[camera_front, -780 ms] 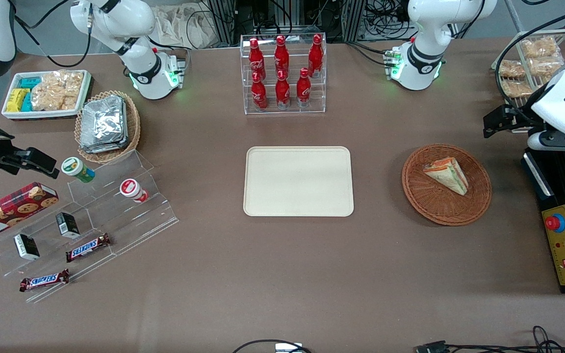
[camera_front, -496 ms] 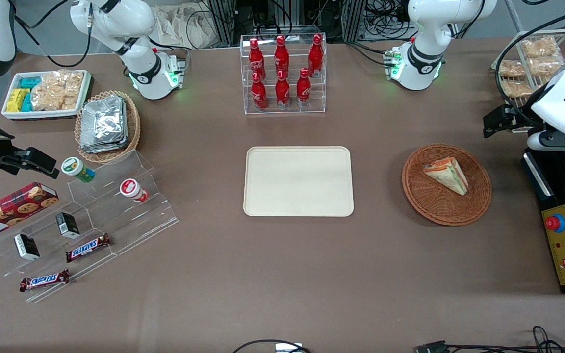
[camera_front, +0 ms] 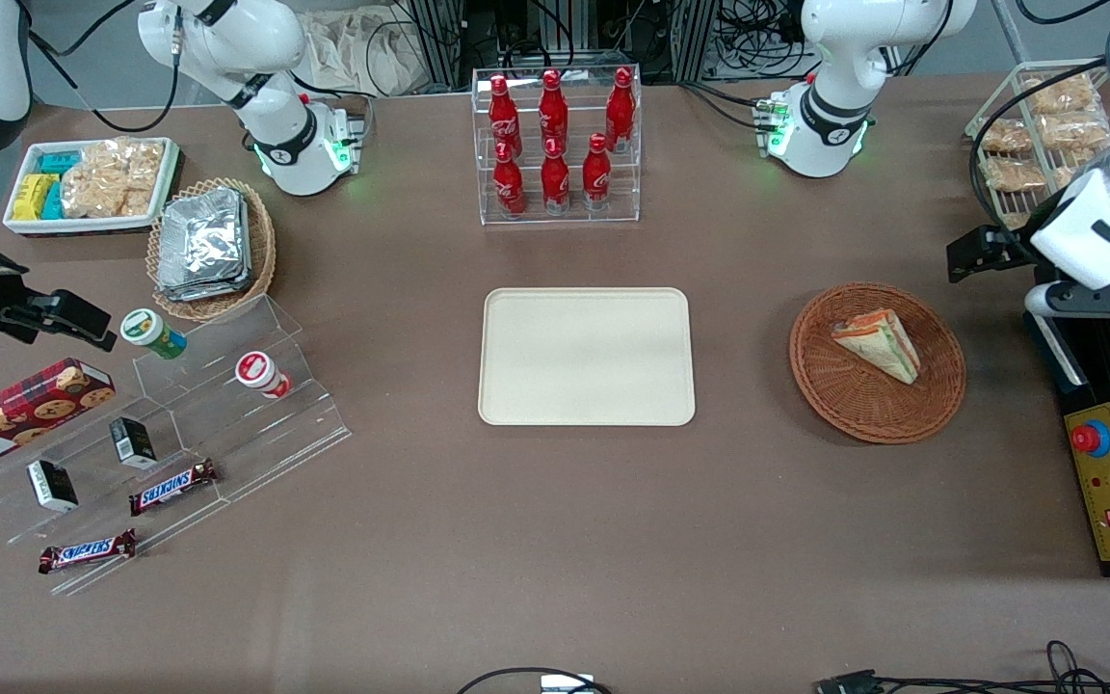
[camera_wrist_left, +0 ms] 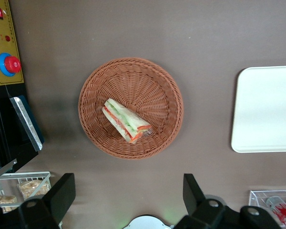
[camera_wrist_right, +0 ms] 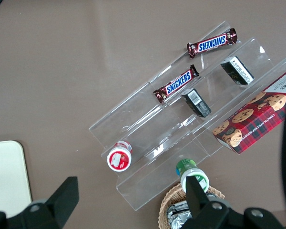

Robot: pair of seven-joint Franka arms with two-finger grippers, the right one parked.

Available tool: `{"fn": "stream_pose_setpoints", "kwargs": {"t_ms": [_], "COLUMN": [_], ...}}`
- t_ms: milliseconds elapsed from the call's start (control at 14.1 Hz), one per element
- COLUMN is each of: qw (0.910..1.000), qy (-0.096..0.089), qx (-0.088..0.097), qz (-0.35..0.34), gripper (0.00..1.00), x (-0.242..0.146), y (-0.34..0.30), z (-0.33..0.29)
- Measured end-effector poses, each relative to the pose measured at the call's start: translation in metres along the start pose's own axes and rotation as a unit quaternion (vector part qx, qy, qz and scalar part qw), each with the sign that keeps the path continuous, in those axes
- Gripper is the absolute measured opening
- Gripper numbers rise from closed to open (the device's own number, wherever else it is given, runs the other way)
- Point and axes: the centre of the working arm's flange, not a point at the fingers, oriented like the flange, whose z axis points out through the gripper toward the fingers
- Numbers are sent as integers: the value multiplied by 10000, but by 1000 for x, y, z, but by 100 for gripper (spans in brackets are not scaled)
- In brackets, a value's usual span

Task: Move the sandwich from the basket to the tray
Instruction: 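Move the left gripper over the wicker basket holding the sandwich, then lower the open left gripper around the wrapped triangular sandwich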

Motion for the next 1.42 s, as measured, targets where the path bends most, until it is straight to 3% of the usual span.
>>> {"fn": "stream_pose_setpoints", "kwargs": {"t_ms": [355,709,1418], "qw": [9968,9894,9563], "qy": [75,298,547], "qx": [18,-24,-177], "qz": [-795,-1424,-2867], "gripper": [100,100,100], "x": [2,-24,-51], "y": [-2,-24,-42], "z": [75,156,251]}}
